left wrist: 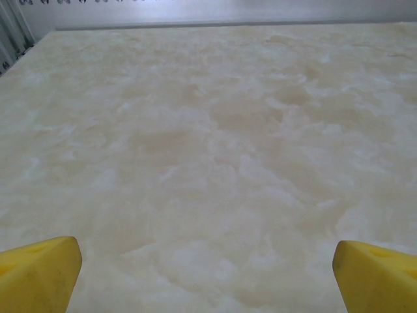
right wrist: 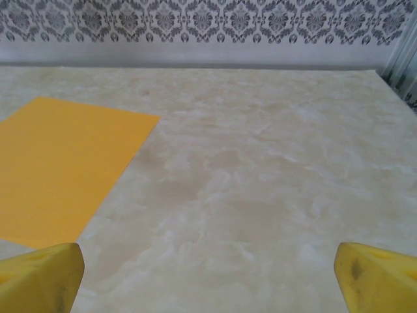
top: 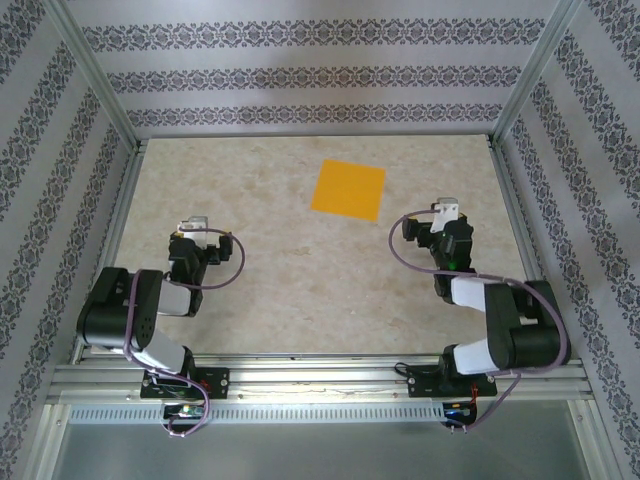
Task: Fold a paper plane with a square sheet of paper (pick it up from the middle)
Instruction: Move the square sheet of paper to the center of the table.
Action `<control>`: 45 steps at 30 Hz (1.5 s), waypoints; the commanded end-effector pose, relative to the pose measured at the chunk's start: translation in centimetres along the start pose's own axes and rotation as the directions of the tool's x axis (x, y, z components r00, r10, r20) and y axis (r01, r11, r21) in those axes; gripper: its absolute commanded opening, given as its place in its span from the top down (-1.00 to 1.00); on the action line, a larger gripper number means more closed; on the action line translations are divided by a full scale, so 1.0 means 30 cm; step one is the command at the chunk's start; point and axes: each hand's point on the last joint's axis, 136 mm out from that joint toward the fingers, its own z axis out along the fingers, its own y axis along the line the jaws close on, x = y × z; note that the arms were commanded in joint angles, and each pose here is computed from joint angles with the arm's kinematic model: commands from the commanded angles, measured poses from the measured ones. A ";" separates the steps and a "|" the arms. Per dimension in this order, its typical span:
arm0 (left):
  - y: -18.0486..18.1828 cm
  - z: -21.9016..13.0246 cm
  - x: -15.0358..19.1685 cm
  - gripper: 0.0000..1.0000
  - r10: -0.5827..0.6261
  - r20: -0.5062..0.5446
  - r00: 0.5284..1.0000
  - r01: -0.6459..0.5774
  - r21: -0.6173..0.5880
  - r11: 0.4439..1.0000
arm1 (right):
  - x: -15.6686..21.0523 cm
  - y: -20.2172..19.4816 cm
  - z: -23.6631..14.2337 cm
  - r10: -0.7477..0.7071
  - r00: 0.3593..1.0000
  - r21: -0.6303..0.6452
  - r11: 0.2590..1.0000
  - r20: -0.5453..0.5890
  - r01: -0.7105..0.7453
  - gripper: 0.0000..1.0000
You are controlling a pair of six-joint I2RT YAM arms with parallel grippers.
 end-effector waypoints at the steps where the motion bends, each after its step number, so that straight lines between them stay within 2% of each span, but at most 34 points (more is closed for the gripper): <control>1: 0.008 -0.017 -0.136 -0.99 -0.017 0.054 0.998 0.018 -0.007 1.000 | -0.035 0.005 -0.021 0.044 0.998 -0.016 0.999 -0.036 -0.045 -0.96; 3: 0.024 -0.026 -0.156 -0.99 -0.048 0.022 0.999 0.048 -0.034 0.998 | -0.055 -0.015 -0.039 0.099 0.994 0.028 0.995 -0.052 -0.098 -0.96; 4: 0.024 -0.033 -0.172 -0.99 -0.051 0.024 0.998 0.052 -0.033 0.998 | -0.059 -0.025 -0.047 0.119 0.989 0.053 0.992 -0.094 -0.114 -0.96; 6: 0.028 -0.048 -0.204 -0.99 -0.085 0.031 0.996 0.087 -0.036 0.996 | -0.084 -0.007 -0.060 0.124 0.981 0.033 0.992 -0.151 -0.120 -0.96; 8: 0.048 -0.058 -0.233 -0.99 -0.167 0.055 0.984 0.170 -0.065 0.983 | -0.113 0.003 -0.064 0.167 0.968 0.032 0.986 -0.187 -0.164 -0.96; 11: 0.096 -0.062 -0.263 -0.99 -0.335 0.046 0.941 0.338 -0.151 0.929 | -0.175 0.004 -0.074 0.347 0.918 0.071 0.938 -0.192 -0.340 -0.96; 12: 0.099 -0.063 -0.259 -0.99 -0.367 0.016 0.930 0.365 -0.169 0.916 | -0.185 0.019 -0.077 0.387 0.901 0.045 0.921 -0.197 -0.386 -0.96; 13: 0.093 -0.062 -0.268 -0.99 -0.386 -0.014 0.922 0.378 -0.169 0.910 | -0.204 0.064 -0.077 0.403 0.890 -0.046 0.906 -0.214 -0.422 -0.97; 14: 0.070 -0.060 -0.277 -0.99 -0.390 -0.046 0.920 0.380 -0.141 0.914 | -0.229 0.126 -0.081 0.397 0.886 -0.180 0.879 -0.240 -0.442 -0.96; 15: 0.056 -0.061 -0.282 -0.99 -0.405 -0.070 0.912 0.394 -0.125 0.910 | -0.246 0.152 -0.079 0.414 0.876 -0.237 0.851 -0.249 -0.469 -0.96; 17: 0.040 -0.070 -0.272 -0.99 -0.454 -0.114 0.884 0.442 -0.116 0.890 | -0.249 0.139 -0.049 0.517 0.814 -0.214 0.792 -0.264 -0.572 -0.97; 19: -0.005 -0.088 -0.258 -0.99 -0.466 -0.178 0.867 0.467 -0.039 0.884 | -0.229 0.112 -0.011 0.603 0.746 -0.154 0.739 -0.283 -0.656 -0.96; 23: -0.069 -0.097 -0.239 -0.99 -0.552 -0.210 0.807 0.575 0.071 0.815 | -0.223 0.197 0.078 0.593 0.667 -0.197 0.663 -0.450 -0.722 -0.96; 26: -0.140 -0.082 -0.229 -0.99 -0.575 -0.302 0.761 0.633 0.146 0.760 | -0.206 0.265 0.152 0.590 0.592 -0.198 0.597 -0.549 -0.778 -0.96; 32: -0.248 -0.067 -0.205 -0.99 -0.590 -0.461 0.663 0.729 0.216 0.650 | -0.088 0.395 0.278 0.561 0.462 -0.041 0.605 -0.687 -0.795 -0.96; 34: -0.278 -0.082 -0.202 -0.99 -0.574 -0.498 0.650 0.740 0.242 0.628 | -0.073 0.452 0.304 0.533 0.475 -0.028 0.644 -0.700 -0.765 -0.97; 38: -0.305 -0.124 -0.188 -0.99 -0.544 -0.550 0.633 0.744 0.239 0.624 | -0.016 0.508 0.360 0.495 0.464 0.034 0.709 -0.735 -0.704 -0.96; 45: -0.338 -0.198 -0.175 -0.99 -0.502 -0.574 0.647 0.726 0.261 0.636 | 0.022 0.588 0.423 0.437 0.447 0.006 0.721 -0.780 -0.693 -0.96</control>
